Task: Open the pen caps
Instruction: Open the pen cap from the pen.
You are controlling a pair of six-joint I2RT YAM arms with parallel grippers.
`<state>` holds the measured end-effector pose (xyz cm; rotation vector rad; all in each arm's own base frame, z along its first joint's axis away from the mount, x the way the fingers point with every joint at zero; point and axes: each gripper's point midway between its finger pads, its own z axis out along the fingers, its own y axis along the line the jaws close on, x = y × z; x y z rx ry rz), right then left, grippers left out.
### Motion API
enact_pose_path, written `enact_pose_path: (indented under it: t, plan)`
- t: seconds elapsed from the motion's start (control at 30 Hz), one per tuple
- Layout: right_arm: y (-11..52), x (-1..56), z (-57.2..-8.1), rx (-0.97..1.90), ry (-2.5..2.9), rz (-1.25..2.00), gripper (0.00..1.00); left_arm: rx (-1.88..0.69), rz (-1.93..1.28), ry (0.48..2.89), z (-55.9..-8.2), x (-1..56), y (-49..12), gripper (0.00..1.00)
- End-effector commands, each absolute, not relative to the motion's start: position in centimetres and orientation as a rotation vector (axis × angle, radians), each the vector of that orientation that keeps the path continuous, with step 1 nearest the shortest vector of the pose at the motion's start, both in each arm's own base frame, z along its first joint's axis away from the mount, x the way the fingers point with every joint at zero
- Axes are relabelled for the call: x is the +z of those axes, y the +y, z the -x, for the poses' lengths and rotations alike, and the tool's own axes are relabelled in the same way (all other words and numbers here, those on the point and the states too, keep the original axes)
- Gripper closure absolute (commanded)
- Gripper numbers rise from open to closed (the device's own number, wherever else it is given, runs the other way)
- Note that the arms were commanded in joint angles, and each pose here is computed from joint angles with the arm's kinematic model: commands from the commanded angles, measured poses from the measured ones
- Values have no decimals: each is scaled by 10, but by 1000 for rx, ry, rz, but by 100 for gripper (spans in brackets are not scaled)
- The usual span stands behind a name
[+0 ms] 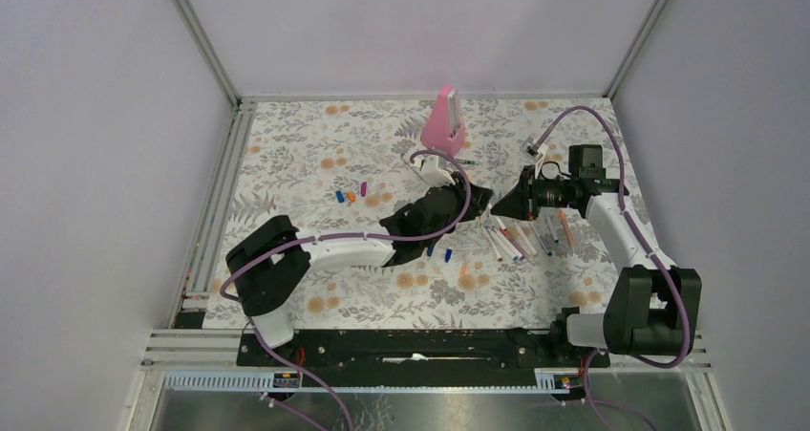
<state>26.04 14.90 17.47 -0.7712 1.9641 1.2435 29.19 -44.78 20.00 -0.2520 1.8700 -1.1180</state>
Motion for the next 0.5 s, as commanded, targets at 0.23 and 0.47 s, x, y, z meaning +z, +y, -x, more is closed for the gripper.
enact_pose_path:
  t: [0.23, 0.47]
  plan:
    - [151, 179, -260, 1198, 1933, 809, 70, -1185, 301, 1802, -292, 228, -449, 100]
    - [154, 177, -259, 1227, 1931, 771, 41, -1265, 324, 1726, -286, 243, -441, 100]
